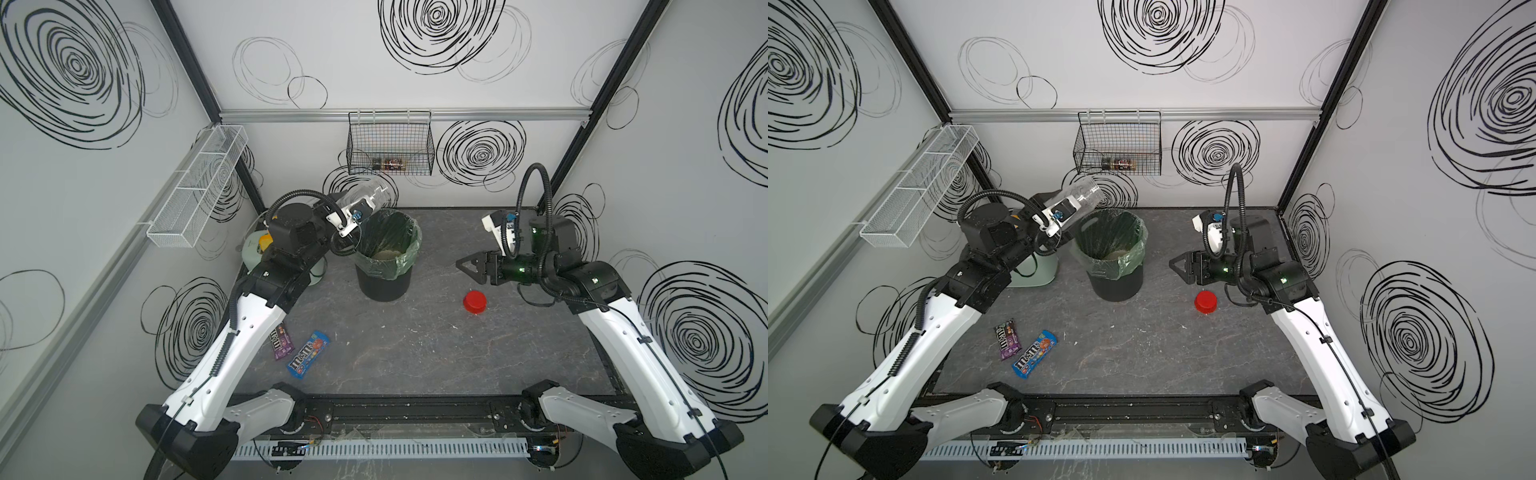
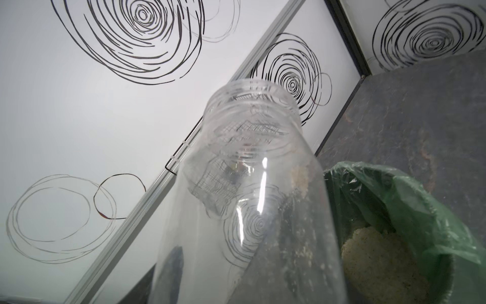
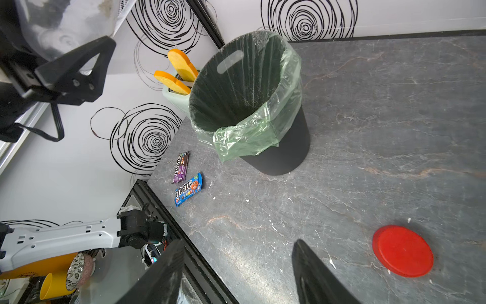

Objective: Empty expired oatmeal from jars
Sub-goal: Pour the expired oatmeal into the trash bin, then place the jar at the center of the board.

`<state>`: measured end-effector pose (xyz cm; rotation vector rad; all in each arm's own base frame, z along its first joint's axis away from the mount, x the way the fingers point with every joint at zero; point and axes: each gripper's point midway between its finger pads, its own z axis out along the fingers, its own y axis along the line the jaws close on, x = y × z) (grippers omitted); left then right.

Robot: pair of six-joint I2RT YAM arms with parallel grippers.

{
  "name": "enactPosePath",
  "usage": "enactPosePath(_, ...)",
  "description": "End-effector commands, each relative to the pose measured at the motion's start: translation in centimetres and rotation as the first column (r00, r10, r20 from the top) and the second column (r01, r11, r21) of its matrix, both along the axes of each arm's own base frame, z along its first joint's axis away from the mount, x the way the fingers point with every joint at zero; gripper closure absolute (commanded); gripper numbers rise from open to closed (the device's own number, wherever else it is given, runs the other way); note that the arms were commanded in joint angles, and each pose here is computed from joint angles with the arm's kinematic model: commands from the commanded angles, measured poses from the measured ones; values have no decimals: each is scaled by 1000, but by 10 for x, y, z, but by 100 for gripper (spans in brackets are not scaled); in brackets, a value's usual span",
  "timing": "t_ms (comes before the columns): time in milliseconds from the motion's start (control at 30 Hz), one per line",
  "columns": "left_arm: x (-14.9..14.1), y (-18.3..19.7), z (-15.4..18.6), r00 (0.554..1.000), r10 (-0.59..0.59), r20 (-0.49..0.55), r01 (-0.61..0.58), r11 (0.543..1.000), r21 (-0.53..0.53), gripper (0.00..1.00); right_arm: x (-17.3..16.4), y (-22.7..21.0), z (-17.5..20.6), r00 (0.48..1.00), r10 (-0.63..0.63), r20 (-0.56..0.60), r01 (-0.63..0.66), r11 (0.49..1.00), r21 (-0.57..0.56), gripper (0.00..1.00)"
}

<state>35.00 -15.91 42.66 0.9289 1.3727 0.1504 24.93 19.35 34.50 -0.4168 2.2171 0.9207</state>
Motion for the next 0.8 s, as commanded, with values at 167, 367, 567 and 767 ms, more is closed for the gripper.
enactPosePath(167, -25, -17, 13, 990, -139, -27, 127, 953, -274, 100, 24, 13, 86, 983, 29, 181, -37, 999, 39, 34)
enactPosePath(367, -50, -35, 6, 974, -226, -22, 208, 926, -316, 100, 20, 35, 140, 960, 86, 266, -111, 991, 79, 34)
enactPosePath(567, -64, -46, 8, 952, -306, 11, 288, 882, -372, 100, -7, 86, 157, 917, 242, 316, -274, 960, 59, 35)
enactPosePath(767, -65, -52, 4, 944, -330, 19, 313, 875, -369, 100, -8, 120, 147, 891, 341, 300, -365, 931, 24, 36)
